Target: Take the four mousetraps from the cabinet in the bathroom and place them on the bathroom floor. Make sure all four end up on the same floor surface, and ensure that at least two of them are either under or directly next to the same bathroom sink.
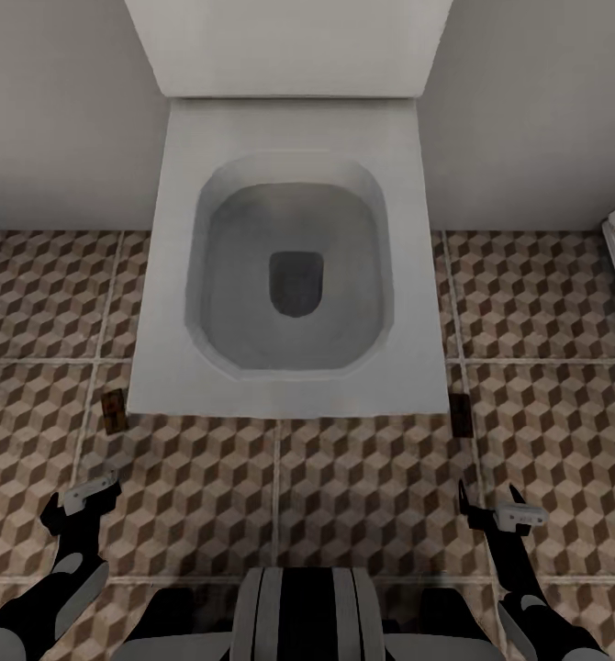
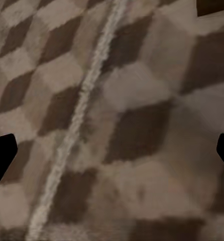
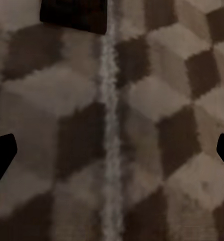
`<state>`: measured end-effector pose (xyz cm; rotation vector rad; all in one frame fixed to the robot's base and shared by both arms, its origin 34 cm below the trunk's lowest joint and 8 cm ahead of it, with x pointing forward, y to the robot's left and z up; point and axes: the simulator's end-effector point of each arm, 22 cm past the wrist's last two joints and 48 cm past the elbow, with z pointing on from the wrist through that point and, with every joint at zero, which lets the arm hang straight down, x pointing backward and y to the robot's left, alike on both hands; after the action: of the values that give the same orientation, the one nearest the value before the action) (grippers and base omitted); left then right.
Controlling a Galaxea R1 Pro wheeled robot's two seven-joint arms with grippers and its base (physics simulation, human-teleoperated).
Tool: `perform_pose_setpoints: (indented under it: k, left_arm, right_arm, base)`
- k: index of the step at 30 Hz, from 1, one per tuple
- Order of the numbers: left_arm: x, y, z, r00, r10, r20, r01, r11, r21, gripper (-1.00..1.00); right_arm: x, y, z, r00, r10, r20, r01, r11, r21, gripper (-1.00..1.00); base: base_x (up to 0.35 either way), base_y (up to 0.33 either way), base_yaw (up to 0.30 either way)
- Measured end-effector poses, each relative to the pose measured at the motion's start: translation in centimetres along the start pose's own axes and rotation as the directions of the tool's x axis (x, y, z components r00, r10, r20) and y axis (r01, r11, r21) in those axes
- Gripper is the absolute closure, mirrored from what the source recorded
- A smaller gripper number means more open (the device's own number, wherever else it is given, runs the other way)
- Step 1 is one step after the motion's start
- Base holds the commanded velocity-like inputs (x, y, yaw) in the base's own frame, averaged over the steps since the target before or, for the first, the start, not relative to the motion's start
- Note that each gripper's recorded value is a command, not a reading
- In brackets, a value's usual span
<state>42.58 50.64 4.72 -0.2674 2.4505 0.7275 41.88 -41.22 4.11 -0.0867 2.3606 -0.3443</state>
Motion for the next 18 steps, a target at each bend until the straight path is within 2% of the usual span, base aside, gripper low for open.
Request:
perform_pose_setpoints:
  k: [18]
  left_arm:
    - [0.03, 0.02, 0.0, 1.0, 0.001, -0.001, -0.001, 1.0, 0.0, -1.0]
  right_arm:
    - [-0.01, -0.01, 0.0, 1.0, 0.0, 0.0, 0.0, 1.0, 0.0, -1.0]
  base:
    - [-0.337, 0.0, 0.0]
